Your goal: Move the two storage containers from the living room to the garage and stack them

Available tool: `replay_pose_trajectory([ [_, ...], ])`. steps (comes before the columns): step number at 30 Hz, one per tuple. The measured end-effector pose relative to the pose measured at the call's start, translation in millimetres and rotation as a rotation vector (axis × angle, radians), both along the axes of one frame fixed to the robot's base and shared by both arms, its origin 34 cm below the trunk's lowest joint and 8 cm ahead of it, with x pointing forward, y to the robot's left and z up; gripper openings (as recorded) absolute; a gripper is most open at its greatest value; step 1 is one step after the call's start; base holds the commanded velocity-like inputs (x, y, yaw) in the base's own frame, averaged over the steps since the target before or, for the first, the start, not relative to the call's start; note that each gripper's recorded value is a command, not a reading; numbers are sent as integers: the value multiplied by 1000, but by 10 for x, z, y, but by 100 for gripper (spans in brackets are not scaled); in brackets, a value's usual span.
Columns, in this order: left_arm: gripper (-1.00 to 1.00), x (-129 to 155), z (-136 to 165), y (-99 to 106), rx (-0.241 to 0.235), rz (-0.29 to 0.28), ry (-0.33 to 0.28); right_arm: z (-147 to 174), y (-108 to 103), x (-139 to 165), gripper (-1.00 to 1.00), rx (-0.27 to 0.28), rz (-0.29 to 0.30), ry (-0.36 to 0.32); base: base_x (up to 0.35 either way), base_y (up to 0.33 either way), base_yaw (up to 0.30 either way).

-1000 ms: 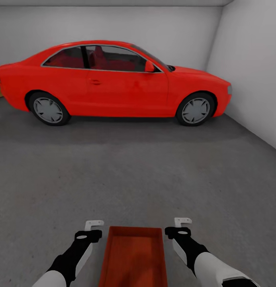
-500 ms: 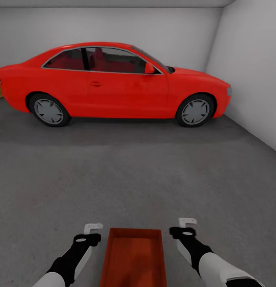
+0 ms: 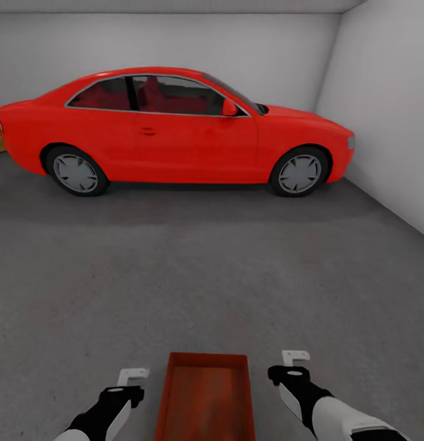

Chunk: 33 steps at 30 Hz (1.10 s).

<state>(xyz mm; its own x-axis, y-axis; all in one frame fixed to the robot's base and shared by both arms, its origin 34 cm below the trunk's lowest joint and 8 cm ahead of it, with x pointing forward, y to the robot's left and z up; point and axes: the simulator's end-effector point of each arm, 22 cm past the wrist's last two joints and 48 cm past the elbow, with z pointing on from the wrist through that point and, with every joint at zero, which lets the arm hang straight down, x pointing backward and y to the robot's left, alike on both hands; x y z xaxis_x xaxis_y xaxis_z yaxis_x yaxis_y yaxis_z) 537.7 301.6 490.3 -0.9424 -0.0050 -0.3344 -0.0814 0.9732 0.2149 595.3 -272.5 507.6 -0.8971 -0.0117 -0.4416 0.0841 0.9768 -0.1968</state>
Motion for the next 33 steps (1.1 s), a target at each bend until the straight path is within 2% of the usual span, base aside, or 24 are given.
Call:
replay_pose_trajectory([
  [3, 100, -24, 37, 39, 2, 10, -2, 67, -24, 33, 100, -1, -6, -29, 0, 0, 0],
  [5, 100, -34, 68, 103, 0, 41, -9, 127, -43, 75, 100, -5, -13, -58, 0, 0, 0],
  [12, 100, -91, 157, 132, 1, 51, 2, 203, -163, -7, 100, -21, -21, -42, 0, 0, 0],
  [13, 100, -176, 145, 283, 22, 58, 11, 160, -356, -150, 100, -43, -34, -11, 0, 0, 0],
  [14, 100, -237, 143, 379, 33, 62, 19, 142, -463, -244, 100, -57, -40, 6, 0, 0, 0],
  [16, 100, -322, 144, 432, 40, 65, 35, 141, -542, -337, 100, -66, -44, 17, 0, 0, 0],
  [17, 100, -512, 83, 495, 51, 72, 36, 68, -612, -572, 100, -73, -51, 48, 0, 0, 0],
  [22, 100, -807, 68, 519, 58, 72, 83, 49, -613, -830, 100, -73, -46, 88, 0, 0, 0],
  [28, 100, -1197, 65, 532, 65, 72, 126, -3, -600, -1278, 100, -73, -37, 148, 0, 0, 0],
  [33, 100, -1655, 59, 527, 69, 69, 165, -57, -569, -1804, 100, -70, -30, 185, 0, 0, 0],
])
